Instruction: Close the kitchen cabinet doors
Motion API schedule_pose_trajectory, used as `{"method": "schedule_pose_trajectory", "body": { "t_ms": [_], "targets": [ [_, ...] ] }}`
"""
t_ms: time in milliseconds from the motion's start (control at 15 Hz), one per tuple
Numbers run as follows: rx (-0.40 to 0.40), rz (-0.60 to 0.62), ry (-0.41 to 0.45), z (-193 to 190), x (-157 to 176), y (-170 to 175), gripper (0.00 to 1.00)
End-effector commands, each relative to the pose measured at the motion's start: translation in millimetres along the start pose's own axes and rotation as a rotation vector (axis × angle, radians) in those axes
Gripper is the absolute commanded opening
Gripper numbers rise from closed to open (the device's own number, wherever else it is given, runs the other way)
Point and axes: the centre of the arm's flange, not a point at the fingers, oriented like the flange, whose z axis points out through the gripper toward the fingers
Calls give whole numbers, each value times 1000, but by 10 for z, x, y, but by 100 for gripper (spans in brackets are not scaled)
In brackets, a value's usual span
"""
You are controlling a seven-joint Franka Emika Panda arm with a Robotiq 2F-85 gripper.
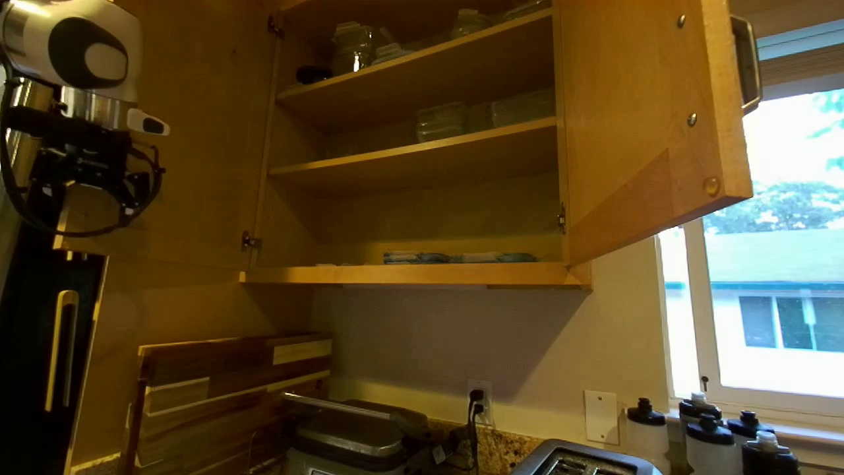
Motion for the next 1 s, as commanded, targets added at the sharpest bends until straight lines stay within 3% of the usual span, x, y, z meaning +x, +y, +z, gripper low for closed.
{"method": "schedule_pose_trajectory", "body": {
  "t_ms": [0, 267, 467, 933],
  "targets": [
    [-104, 120, 30, -128, 186, 811, 100],
    [-150, 189, -15, -309, 158, 1265, 100],
    [-227, 235, -39, -417, 152, 1559, 100],
    [-587, 337, -151, -540, 284, 1900, 100]
  ]
}}
